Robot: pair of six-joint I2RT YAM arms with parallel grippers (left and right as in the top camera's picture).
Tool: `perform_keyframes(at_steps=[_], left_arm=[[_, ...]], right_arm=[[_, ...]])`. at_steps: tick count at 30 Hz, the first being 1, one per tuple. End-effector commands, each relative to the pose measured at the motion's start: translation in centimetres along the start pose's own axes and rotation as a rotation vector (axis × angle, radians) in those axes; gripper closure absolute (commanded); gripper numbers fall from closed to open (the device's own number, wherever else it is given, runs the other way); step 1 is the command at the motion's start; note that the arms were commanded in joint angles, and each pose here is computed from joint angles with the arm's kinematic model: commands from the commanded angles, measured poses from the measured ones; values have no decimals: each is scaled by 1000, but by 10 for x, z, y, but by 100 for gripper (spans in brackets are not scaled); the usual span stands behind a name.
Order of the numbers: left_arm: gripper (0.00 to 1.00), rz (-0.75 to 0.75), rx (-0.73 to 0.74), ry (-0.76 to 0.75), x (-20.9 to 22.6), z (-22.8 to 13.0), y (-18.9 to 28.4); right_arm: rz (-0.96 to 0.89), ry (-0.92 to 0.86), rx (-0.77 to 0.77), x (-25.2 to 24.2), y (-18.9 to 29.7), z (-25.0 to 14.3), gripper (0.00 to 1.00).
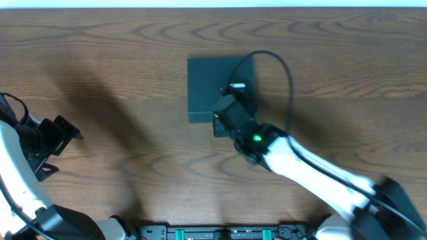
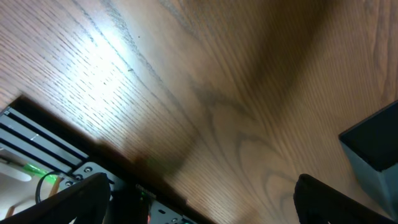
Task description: Pack container
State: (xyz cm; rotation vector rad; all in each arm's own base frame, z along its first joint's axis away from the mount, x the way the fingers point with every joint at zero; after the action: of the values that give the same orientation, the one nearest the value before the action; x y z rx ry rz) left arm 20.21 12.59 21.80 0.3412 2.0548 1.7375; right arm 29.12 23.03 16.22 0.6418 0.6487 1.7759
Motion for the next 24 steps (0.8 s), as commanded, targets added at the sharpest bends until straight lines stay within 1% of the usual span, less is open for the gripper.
perform_keyframes(at_steps=[1,6,10,14,15,16,17,18,21,24], left_arm=[[5,-2,-12,2,0,1,4],[5,-1,-12,2,0,1,4],[5,-1,-12,2,0,1,4],[5,-2,-12,1,0,1,4],[5,-2,-13,1,0,1,4],[5,-2,-12,1,0,1,4],[5,-2,-12,2,0,1,4],[5,-1,-12,2,0,1,4],[5,-2,-12,1,0,1,4],[5,-1,-12,2,0,1,4]], right_arm=[[0,81,-127,-20,37,34,99],[53,212,-202,-58,74,59,99],[51,183,-287,-102,115,73,99],[-2,150,-365,-144,151,75,99],[-23,133,-401,-153,161,74,90],[-44,128,-437,-158,168,74,71],[-67,131,-496,-162,177,74,26],[-80,139,-549,-163,183,74,1],[-130,171,-741,-165,205,68,1],[-186,189,-887,-169,221,56,1]])
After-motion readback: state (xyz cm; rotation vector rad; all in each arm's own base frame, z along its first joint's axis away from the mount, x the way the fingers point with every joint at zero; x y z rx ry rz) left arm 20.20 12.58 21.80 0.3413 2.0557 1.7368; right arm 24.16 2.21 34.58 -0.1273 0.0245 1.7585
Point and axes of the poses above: each gripper's point midway between its finger pads, its own y axis back along the fingers, its own x axis along the line the jaws close on, z = x × y, the point moved 5 cm from there along y, back along the fingers, and after that the axes turned 10 degrees about y, right-handed, at the moved point
